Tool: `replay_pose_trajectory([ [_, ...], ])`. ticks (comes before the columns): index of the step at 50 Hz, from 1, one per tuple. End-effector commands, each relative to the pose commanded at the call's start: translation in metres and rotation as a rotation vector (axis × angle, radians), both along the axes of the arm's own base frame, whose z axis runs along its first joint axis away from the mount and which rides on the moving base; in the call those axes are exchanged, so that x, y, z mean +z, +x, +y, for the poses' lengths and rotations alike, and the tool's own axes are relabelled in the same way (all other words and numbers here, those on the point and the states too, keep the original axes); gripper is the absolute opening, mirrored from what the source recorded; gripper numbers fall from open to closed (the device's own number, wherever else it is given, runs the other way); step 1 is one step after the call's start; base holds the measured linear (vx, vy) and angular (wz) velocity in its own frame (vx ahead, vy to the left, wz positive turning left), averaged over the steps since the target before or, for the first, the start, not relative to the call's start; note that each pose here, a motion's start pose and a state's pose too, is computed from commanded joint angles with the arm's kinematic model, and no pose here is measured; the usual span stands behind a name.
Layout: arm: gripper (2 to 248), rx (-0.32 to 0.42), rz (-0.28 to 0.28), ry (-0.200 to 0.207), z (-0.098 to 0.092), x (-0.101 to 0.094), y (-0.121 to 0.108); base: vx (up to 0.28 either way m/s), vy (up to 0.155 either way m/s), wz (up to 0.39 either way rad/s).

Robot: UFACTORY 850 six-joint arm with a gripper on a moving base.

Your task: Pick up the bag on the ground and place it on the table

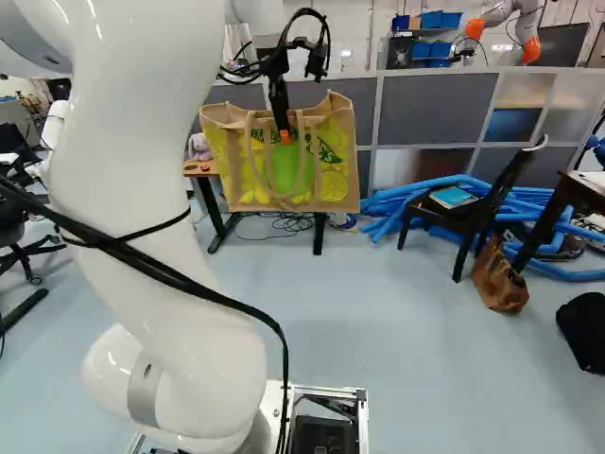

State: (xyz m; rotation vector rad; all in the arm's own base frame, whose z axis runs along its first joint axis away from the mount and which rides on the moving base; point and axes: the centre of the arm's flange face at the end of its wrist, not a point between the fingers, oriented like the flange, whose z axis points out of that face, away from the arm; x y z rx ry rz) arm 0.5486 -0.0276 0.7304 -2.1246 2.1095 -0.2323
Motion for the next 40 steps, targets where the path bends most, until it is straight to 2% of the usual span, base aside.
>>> replay_pose_trajectory([
  [32,23,0.0,0.0,0.0,0.0,0.0,0.0,0.166,0.002,-0.011],
  [40,23,0.0,0.0,0.0,0.0,0.0,0.0,0.185,0.043,-0.02],
])
